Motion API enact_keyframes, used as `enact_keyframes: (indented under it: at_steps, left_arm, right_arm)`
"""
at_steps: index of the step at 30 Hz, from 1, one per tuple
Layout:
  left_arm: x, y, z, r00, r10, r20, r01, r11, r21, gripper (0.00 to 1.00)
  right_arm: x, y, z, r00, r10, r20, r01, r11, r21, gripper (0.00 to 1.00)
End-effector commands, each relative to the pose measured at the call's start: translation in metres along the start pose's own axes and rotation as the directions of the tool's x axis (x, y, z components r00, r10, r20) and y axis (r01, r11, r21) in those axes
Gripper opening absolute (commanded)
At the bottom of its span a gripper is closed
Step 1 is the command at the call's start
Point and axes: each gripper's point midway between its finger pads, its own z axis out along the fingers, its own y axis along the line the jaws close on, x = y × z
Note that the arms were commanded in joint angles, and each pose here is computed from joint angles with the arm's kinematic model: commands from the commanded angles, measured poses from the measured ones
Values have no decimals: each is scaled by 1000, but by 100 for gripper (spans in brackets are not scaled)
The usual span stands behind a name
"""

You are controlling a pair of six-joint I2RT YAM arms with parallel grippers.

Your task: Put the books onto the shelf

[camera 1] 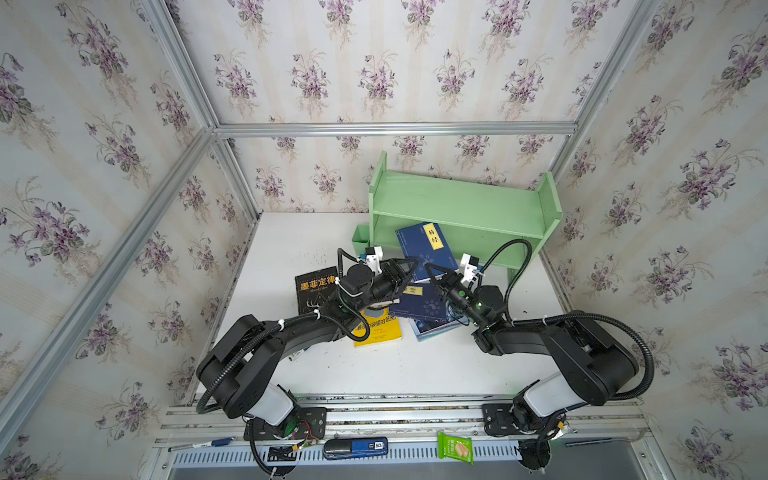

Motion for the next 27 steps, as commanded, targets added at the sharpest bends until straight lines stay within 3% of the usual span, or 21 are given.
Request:
enact_keyframes:
  at_steps: [1, 8, 14, 18, 22, 27]
  left_arm:
    - [0, 9, -3, 997, 51, -65, -53, 998, -32, 64]
    - [-16, 1, -2, 973, 191, -129, -197, 980, -36, 67]
    - [-18, -7, 7, 961, 219, -167, -223, 975, -8, 66]
    - [-18, -1, 13, 963, 202, -177, -207, 978, -12, 49]
    - [-18, -3, 14, 968, 191, -163, -189, 982, 25, 41]
    - [-12, -30, 15, 971, 167, -170, -130, 970, 207, 26]
  right_arm:
    - [14, 27, -4, 983, -24, -183, 4, 994, -105, 14]
    - [18, 21, -22, 948, -17, -319, 2, 999, -46, 14]
    - [22, 24, -28, 930, -64, -361, 74, 997, 14, 14]
    - [23, 29, -33, 923, -103, -372, 129, 991, 46, 13]
    - [23, 36, -38, 918, -123, -377, 154, 987, 52, 14]
    - [24, 30, -42, 925, -87, -369, 124, 989, 78, 14]
